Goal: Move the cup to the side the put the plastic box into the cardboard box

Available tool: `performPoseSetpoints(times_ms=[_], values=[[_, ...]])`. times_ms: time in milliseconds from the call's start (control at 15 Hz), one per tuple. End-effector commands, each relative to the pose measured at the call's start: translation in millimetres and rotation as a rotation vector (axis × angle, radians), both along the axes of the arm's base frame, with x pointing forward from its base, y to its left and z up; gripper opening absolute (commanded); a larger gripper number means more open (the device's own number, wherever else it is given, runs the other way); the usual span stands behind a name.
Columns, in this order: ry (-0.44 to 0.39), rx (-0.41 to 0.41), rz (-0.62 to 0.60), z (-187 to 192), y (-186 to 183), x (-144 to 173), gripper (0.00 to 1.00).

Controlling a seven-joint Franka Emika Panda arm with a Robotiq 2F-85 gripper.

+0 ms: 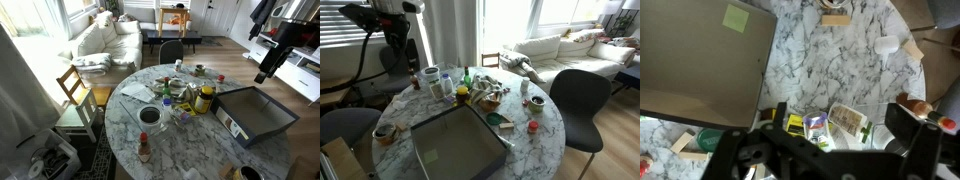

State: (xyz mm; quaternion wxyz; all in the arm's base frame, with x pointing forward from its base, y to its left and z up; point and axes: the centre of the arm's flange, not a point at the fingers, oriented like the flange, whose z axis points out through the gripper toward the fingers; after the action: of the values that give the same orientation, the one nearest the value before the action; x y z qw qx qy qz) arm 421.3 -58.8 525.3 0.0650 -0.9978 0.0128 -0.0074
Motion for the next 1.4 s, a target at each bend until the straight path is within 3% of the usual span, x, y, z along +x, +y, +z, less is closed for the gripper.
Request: performPoseSetpoints(times_ms=[0,467,867,1333], values=[[0.000,0.000,0.000,0.0,0.0,0.0,1.00],[0.000,0.000,0.000,0.0,0.0,0.0,1.00],[0.036,-0.032,0.312,-39.4,58.2,83.8,1.00],[-0.025,-0.122,0.654,-86.8,129.9,177.6,1.00]])
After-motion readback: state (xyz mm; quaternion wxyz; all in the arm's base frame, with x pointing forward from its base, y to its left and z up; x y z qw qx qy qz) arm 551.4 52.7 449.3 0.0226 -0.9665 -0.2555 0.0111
